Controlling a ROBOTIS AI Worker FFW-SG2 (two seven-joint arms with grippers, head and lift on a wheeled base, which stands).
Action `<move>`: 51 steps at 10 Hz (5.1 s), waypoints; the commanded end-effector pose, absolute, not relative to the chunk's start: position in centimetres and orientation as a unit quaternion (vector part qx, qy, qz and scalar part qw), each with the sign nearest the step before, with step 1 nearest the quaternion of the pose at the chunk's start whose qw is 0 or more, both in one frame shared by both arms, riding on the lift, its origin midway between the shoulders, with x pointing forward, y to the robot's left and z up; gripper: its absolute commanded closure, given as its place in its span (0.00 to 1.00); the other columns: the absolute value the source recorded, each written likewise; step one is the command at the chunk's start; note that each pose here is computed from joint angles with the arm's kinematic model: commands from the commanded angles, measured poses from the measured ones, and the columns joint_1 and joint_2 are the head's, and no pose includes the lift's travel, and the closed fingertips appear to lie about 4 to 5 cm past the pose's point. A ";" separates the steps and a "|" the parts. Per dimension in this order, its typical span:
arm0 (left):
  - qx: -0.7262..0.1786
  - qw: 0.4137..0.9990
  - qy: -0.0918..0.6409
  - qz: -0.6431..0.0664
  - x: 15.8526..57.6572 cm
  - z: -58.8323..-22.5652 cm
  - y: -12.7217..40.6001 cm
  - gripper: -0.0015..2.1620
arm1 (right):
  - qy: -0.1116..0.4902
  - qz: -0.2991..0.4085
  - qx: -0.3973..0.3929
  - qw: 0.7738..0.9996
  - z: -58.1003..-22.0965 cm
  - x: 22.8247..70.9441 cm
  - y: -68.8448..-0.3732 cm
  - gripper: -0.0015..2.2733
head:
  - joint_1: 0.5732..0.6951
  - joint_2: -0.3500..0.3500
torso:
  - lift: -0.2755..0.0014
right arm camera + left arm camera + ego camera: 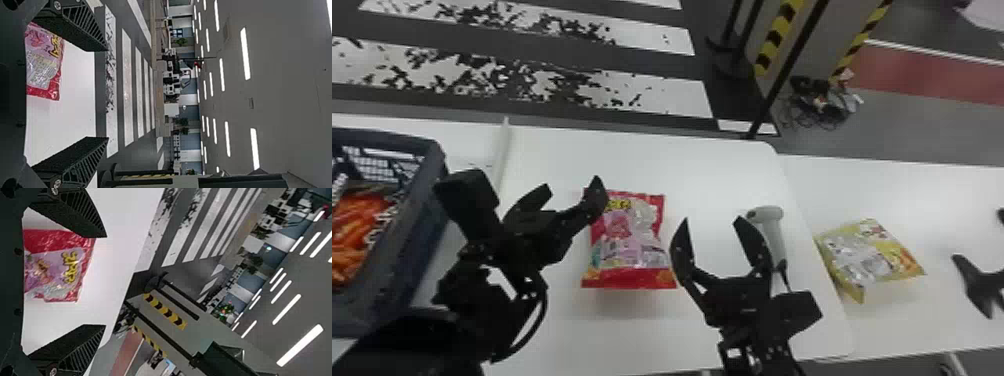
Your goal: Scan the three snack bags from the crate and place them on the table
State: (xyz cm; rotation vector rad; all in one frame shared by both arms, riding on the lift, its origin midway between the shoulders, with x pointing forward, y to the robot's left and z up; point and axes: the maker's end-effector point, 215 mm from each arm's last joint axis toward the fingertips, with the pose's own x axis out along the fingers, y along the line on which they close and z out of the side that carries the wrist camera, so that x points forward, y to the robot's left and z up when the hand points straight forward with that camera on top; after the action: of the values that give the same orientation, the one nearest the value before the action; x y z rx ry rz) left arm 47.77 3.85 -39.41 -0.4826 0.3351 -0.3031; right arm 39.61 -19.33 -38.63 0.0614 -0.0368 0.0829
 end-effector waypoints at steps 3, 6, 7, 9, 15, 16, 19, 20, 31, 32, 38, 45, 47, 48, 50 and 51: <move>-0.117 0.984 0.089 -0.104 47.3 -36.4 10.2 0.04 | -0.017 0.045 0.031 0.998 -38.4 40.0 -19.0 0.07 | 1.00 0.29 | 0.77; -0.043 0.992 0.074 -0.092 46.3 -36.1 15.7 0.04 | -0.011 0.061 0.026 0.998 -38.6 40.3 -18.4 0.28 | 1.00 0.38 | 0.77; -0.036 0.992 0.077 -0.093 45.9 -36.4 17.2 0.04 | -0.010 0.071 0.024 0.997 -38.6 40.4 -18.0 0.46 | 1.00 0.42 | 0.77; -0.020 0.991 0.089 -0.094 45.0 -37.5 20.0 0.04 | 0.013 0.082 0.018 0.996 -39.7 40.8 -17.2 0.80 | 1.00 0.48 | 0.77; -0.008 0.990 0.111 -0.090 43.4 -39.9 22.1 0.04 | 0.132 0.167 -0.016 0.977 -46.1 44.0 -12.1 0.96 | 1.00 0.67 | 0.77; -0.009 0.990 0.111 -0.092 43.3 -39.9 22.0 0.04 | 0.150 0.175 -0.024 0.973 -47.1 44.9 -11.7 0.96 | 1.00 0.68 | 0.77; -0.011 0.988 0.115 -0.100 43.3 -40.6 21.6 0.04 | 0.209 0.195 -0.053 0.957 -50.9 46.2 -10.7 0.96 | 1.00 0.69 | 0.77; -0.011 0.988 0.116 -0.103 43.5 -40.7 21.4 0.04 | 0.230 0.202 -0.062 0.950 -52.3 46.1 -10.4 0.96 | 1.00 0.70 | 0.77; -0.020 0.986 0.118 -0.113 43.8 -41.4 20.7 0.04 | 0.184 0.213 -0.089 0.955 -46.5 48.6 -8.6 0.96 | 1.00 0.70 | 0.77; -0.021 0.986 0.116 -0.114 43.8 -41.3 20.7 0.04 | 0.185 0.215 -0.089 0.955 -46.6 49.3 -8.4 0.96 | 1.00 0.71 | 0.77; -0.020 0.987 0.112 -0.115 43.8 -41.0 20.7 0.04 | 0.231 0.258 -0.113 0.931 -52.4 52.3 -5.4 0.96 | 1.00 0.74 | 0.77; -0.020 0.986 0.112 -0.118 43.7 -41.1 20.4 0.04 | 0.257 0.279 -0.127 0.917 -56.9 52.6 -4.9 0.96 | 1.00 0.75 | 0.77; -0.021 0.986 0.112 -0.120 43.6 -41.0 20.2 0.04 | 0.220 0.263 -0.092 0.935 -52.3 53.3 -6.1 0.96 | 1.00 0.75 | 0.77; -0.021 0.986 0.112 -0.120 43.5 -41.0 20.2 0.04 | 0.206 0.252 -0.078 0.942 -49.6 53.2 -6.9 0.96 | 1.00 0.74 | 0.77; -0.020 0.986 0.111 -0.120 43.4 -40.9 20.2 0.04 | 0.221 0.233 -0.051 0.946 -47.5 50.8 -9.4 0.96 | 1.00 0.72 | 0.77; -0.020 0.986 0.112 -0.120 43.4 -41.0 20.2 0.04 | 0.235 0.223 -0.048 0.945 -47.8 48.7 -10.8 0.96 | 1.00 0.70 | 0.77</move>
State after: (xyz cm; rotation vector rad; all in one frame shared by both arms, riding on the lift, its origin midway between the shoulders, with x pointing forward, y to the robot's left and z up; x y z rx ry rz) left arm 43.44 20.20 -40.92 -0.0407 0.2231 -0.2420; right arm 49.98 -9.83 -47.74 -0.1039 0.4599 0.4695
